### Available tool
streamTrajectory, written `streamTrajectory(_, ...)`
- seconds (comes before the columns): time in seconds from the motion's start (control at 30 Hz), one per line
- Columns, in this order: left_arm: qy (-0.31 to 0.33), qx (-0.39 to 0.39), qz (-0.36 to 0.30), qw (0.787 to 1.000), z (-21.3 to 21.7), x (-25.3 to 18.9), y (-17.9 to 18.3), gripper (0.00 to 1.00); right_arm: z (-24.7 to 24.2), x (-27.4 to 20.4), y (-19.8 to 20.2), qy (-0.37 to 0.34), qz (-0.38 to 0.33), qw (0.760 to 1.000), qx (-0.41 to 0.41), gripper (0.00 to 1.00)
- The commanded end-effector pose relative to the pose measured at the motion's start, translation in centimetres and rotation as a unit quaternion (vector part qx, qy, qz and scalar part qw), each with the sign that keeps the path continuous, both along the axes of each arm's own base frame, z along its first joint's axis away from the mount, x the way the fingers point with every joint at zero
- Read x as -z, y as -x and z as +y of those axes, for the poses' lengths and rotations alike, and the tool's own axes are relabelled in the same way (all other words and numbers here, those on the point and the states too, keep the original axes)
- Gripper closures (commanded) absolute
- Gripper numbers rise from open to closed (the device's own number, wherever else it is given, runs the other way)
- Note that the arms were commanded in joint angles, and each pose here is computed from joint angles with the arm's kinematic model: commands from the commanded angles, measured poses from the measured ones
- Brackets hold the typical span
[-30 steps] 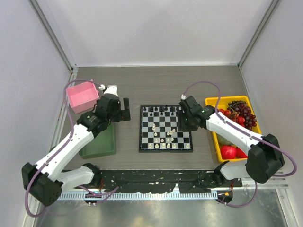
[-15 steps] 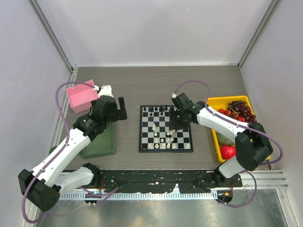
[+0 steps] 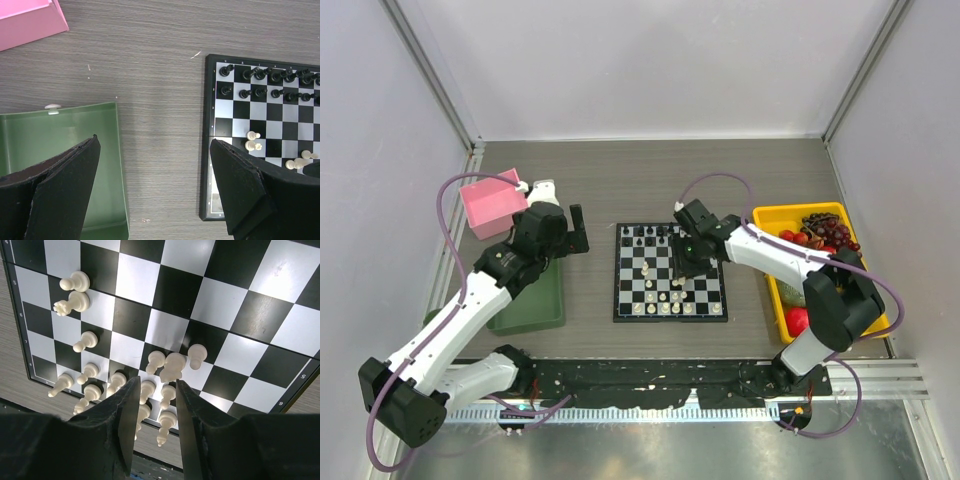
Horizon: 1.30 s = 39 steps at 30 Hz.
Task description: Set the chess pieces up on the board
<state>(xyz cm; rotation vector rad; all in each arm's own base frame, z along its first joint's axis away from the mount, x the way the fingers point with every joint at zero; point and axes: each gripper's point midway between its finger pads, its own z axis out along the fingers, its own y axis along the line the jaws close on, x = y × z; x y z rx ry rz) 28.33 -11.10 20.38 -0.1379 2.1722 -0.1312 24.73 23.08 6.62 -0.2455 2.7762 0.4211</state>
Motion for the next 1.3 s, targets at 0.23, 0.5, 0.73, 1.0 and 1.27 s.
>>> streamTrajectory(0.23, 0.012, -0.016, -0.038, 0.999, 0.5, -1.9, -0.6, 0.0, 0.7, -5.2, -2.3, -0.04, -0.1, 0.994, 0.009, 0.55)
streamTrajectory(0.5, 0.023, -0.011, -0.069, 0.997, 0.7, -3.3, -0.4, 0.0, -1.3, -9.9, -3.9, -0.052, -0.208, 0.975, 0.053, 0.13)
streamTrajectory(0.73, 0.042, -0.005, -0.102, 0.994, 0.8, -4.1, 0.1, 0.0, -3.6, -11.2, -5.5, -0.07, -0.244, 0.952, 0.172, 0.05)
streamTrajectory(1.0, 0.077, 0.001, -0.141, 0.987, 0.3, -4.8, 0.1, 0.0, -1.8, -9.8, -5.0, -0.201, -0.158, 0.957, 0.137, 0.05)
streamTrajectory(1.27, 0.073, -0.012, -0.121, 0.99, 0.4, -3.7, -0.1, 0.01, -2.4, -7.9, -4.9, -0.195, -0.131, 0.961, 0.145, 0.04)
